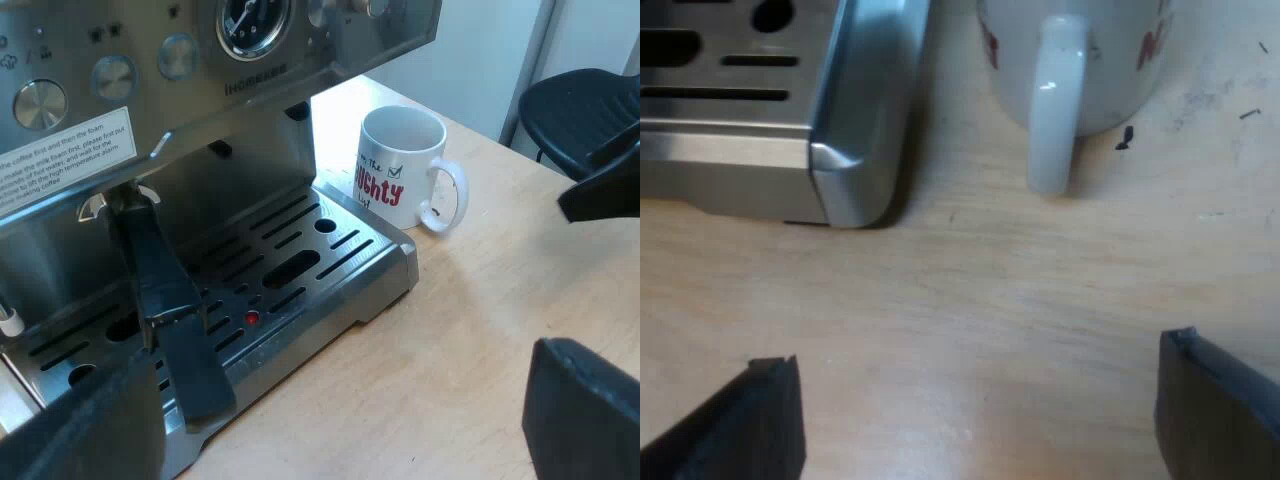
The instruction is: Place mug into machine
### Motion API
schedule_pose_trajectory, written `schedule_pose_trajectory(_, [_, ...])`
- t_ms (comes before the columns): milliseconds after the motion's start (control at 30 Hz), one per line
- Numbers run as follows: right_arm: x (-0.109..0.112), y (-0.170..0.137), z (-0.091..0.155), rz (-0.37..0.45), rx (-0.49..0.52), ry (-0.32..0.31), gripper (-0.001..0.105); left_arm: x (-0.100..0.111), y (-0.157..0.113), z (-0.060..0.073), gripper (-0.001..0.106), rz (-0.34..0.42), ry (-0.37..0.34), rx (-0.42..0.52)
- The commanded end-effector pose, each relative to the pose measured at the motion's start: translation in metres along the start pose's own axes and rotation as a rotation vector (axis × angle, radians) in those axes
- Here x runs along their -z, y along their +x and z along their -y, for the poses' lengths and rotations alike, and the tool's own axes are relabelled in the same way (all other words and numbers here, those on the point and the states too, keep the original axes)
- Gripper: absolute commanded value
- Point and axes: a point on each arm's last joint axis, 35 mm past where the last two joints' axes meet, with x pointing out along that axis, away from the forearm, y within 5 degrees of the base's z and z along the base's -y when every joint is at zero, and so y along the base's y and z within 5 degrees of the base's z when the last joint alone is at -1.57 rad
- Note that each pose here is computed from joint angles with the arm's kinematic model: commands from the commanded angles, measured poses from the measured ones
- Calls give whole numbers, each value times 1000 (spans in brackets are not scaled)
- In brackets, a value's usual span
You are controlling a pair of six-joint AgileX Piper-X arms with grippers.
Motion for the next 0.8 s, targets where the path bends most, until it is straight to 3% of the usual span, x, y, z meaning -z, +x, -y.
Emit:
schedule_pose_trajectory(33, [-5,7,1,7,7,5,72,-4,-2,2,79,23,4,15])
schedule_pose_trajectory(233, [-15,27,2,36,36,12,60,-4,-2,2,79,23,4,15])
schedule_pose_trajectory(800, [-20,83,5,8,105,13,61,-4,-2,2,79,23,4,15])
